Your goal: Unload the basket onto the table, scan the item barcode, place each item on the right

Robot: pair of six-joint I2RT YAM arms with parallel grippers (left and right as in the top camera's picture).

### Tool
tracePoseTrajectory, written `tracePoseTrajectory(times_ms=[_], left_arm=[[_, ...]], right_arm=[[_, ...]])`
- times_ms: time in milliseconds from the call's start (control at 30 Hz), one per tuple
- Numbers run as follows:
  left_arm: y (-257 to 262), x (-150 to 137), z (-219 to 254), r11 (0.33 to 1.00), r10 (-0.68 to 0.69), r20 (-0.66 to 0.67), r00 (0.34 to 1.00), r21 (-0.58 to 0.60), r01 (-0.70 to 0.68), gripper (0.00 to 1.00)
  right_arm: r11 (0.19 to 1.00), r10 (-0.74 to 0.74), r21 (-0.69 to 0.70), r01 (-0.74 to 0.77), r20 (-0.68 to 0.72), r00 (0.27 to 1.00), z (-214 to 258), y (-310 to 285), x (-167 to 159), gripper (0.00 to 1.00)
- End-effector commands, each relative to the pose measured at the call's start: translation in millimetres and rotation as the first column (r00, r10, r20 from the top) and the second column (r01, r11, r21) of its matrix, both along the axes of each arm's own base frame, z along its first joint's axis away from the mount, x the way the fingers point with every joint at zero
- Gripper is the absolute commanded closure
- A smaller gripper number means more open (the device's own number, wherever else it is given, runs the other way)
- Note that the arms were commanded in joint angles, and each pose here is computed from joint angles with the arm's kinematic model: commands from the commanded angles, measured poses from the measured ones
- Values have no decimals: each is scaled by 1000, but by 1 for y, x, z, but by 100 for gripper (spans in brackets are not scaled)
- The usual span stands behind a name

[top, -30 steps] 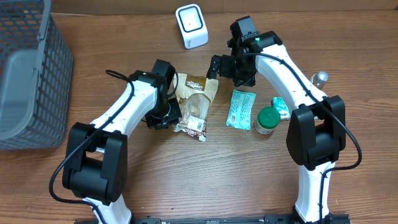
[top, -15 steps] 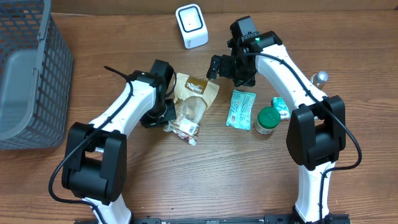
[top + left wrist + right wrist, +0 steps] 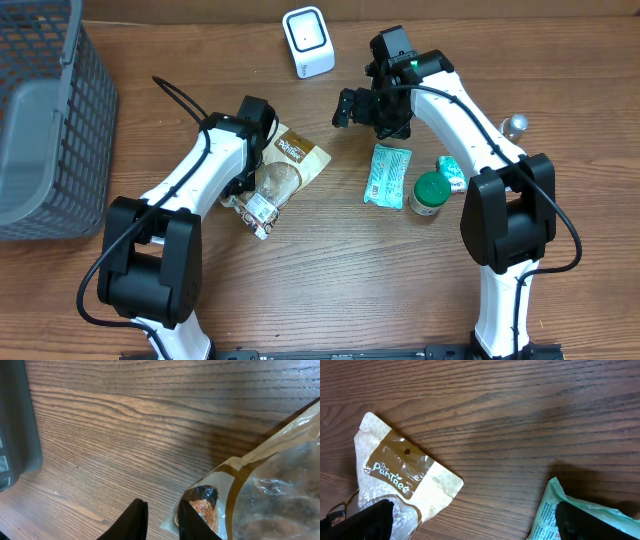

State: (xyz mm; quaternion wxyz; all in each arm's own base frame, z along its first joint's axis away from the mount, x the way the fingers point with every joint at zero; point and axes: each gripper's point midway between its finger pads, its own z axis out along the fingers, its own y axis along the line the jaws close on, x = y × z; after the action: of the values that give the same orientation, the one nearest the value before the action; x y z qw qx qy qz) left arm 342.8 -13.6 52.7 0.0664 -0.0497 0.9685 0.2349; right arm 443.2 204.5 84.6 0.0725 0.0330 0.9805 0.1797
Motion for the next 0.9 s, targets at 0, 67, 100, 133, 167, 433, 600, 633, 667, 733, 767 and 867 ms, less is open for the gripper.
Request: tracePoseTrajectory(times_ms=[0, 67, 100, 133, 167, 433, 600, 633, 667, 733, 767, 867], left_arm=[[-4, 13, 14, 1000, -5, 33, 999, -23, 6, 76], [-13, 18, 26, 996, 1, 30, 1000, -94, 2, 72], [-22, 22, 34, 987, 3, 27, 1000, -158, 1, 70], [-31, 25, 40, 976, -7, 23, 1000, -218, 11, 67], [-39, 27, 45, 962, -18, 19, 1000, -271, 23, 65], [-90, 6, 38, 830, -58, -84, 995, -558, 1, 67], [-83, -20, 2, 841, -32, -165, 986, -538, -63, 70], [-82, -24, -4, 843, -31, -173, 984, -533, -67, 69], [-81, -26, -9, 844, -30, -176, 984, -532, -69, 68], [-80, -26, -16, 843, -30, -167, 986, -534, -65, 67], [-81, -24, -18, 841, -31, -155, 987, -537, -58, 64], [-81, -15, -21, 845, -59, -111, 992, -535, -9, 60]], right_arm=[[1000, -7, 6, 7, 30, 1000, 10, 1, 6, 0], [1000, -7, 6, 7, 30, 1000, 10, 1, 6, 0], [1000, -7, 6, 7, 30, 1000, 10, 1, 6, 0], [1000, -7, 6, 7, 30, 1000, 10, 1, 6, 0], [1000, -7, 6, 7, 30, 1000, 10, 1, 6, 0], [1000, -7, 6, 7, 30, 1000, 10, 1, 6, 0], [1000, -7, 6, 7, 30, 1000, 10, 1, 6, 0], [1000, -7, 6, 7, 30, 1000, 10, 1, 6, 0], [1000, -7, 6, 7, 30, 1000, 10, 1, 6, 0], [1000, -7, 6, 7, 30, 1000, 10, 1, 6, 0], [1000, -7, 6, 7, 30, 1000, 10, 1, 6, 0], [1000, -7, 6, 7, 30, 1000, 10, 1, 6, 0]])
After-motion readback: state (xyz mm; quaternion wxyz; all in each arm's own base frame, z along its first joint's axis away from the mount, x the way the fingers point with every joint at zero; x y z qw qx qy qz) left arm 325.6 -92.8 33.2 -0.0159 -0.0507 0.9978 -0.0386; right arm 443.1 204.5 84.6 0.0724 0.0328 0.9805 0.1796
